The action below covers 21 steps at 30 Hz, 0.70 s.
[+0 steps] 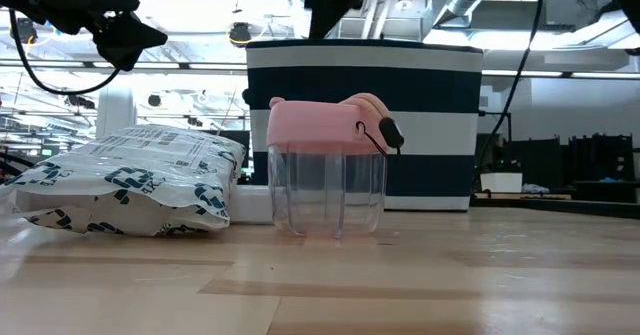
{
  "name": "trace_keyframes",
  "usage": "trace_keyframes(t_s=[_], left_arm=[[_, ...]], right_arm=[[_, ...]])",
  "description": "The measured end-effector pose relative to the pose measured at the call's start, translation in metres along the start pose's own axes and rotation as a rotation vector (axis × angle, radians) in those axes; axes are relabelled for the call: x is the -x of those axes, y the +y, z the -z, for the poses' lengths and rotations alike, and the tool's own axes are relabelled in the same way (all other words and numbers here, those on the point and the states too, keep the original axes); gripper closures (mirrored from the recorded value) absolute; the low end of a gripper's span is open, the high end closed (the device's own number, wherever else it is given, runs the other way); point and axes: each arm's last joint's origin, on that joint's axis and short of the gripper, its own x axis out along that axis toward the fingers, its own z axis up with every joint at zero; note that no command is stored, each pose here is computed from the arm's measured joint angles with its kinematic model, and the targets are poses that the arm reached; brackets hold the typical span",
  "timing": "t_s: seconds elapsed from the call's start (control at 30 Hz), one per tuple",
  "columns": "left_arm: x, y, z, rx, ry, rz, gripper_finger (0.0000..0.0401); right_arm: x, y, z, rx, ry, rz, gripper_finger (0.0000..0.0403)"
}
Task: Pick & place medical supplies in basket/bin
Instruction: Put the pink tumbler into the blue bin
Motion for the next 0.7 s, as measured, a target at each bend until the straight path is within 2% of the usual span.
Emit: trace_keyframes(t_s=[0.13, 0.57, 0.7], left_arm=[[0.0, -0.001, 0.0, 0.0, 0.006, 0.024, 0.016], [0.0, -0.001, 0.001, -0.001, 0.01, 0.027, 0.016], [0.0, -0.001, 0.001, -0.001, 0.01, 0.026, 0.016]], right_arm=[[-0.016, 0.013, -0.002, 0.008, 0.017, -0.004, 0.0154], [-0.017, 0.014, -0.006, -0.046, -0.024, -0.011, 0.0154], [-0.017, 0.012, -0.006, -0.083, -0.03, 0.031, 0.0154]])
